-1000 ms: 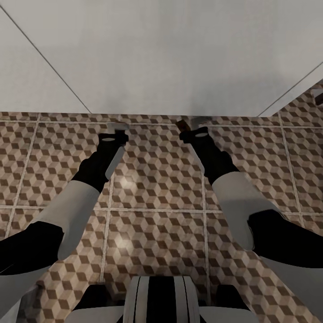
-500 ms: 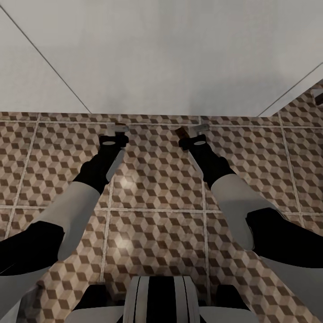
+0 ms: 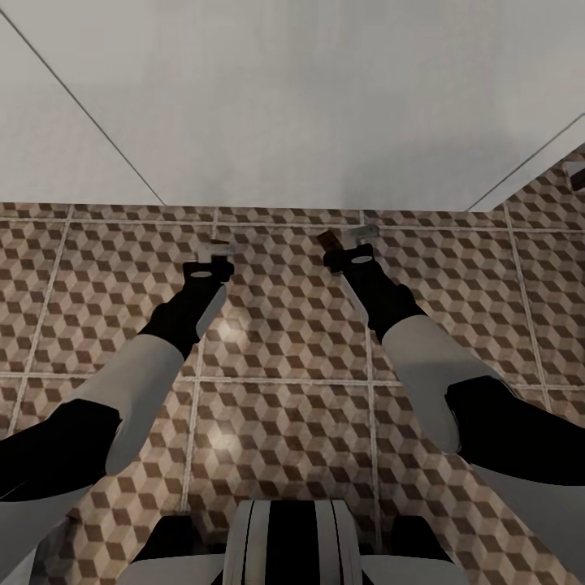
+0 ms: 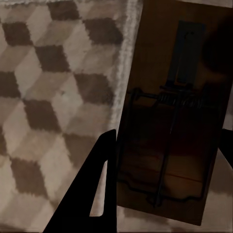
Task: Take the four mousetraps from the cabinet in the bathroom and place them on the bathroom floor. Make sure all four end up on the same floor surface, and ensure that at least two of them are either under or directly next to the same bathroom sink.
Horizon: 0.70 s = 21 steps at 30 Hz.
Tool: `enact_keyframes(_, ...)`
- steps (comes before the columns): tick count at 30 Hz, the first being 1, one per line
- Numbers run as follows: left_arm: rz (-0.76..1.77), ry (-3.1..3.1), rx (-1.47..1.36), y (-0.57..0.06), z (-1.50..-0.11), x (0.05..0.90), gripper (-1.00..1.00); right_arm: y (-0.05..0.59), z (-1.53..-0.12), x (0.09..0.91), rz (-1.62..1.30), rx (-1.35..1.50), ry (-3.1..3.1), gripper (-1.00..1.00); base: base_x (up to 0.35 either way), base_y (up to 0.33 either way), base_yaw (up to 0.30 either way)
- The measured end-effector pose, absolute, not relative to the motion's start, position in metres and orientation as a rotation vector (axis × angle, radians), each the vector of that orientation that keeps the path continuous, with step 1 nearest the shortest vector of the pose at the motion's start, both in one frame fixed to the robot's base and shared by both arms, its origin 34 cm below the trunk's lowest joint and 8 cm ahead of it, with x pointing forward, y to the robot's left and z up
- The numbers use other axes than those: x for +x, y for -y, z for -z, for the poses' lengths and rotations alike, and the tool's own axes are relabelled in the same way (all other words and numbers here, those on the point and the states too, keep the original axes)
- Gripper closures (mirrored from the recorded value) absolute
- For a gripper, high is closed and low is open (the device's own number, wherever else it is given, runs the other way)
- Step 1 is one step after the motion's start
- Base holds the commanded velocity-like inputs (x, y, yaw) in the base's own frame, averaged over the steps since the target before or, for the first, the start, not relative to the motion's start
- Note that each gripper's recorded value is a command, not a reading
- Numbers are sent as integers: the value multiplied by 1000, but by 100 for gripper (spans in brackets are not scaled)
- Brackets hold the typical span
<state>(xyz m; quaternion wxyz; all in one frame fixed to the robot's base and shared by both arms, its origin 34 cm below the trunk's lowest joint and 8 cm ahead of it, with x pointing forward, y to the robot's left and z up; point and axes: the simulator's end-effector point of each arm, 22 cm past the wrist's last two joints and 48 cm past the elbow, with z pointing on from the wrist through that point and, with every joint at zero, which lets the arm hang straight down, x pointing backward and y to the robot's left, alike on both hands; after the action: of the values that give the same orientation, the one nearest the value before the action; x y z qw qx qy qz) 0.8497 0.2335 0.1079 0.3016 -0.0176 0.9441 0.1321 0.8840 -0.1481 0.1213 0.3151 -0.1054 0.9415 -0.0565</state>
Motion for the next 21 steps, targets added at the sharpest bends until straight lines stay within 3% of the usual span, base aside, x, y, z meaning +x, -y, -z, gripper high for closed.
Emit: enact_keyframes(21,-358,-2509,-50,-236,-100,843,100,148,-121,884,149,-278,-2480,100,1,0,0)
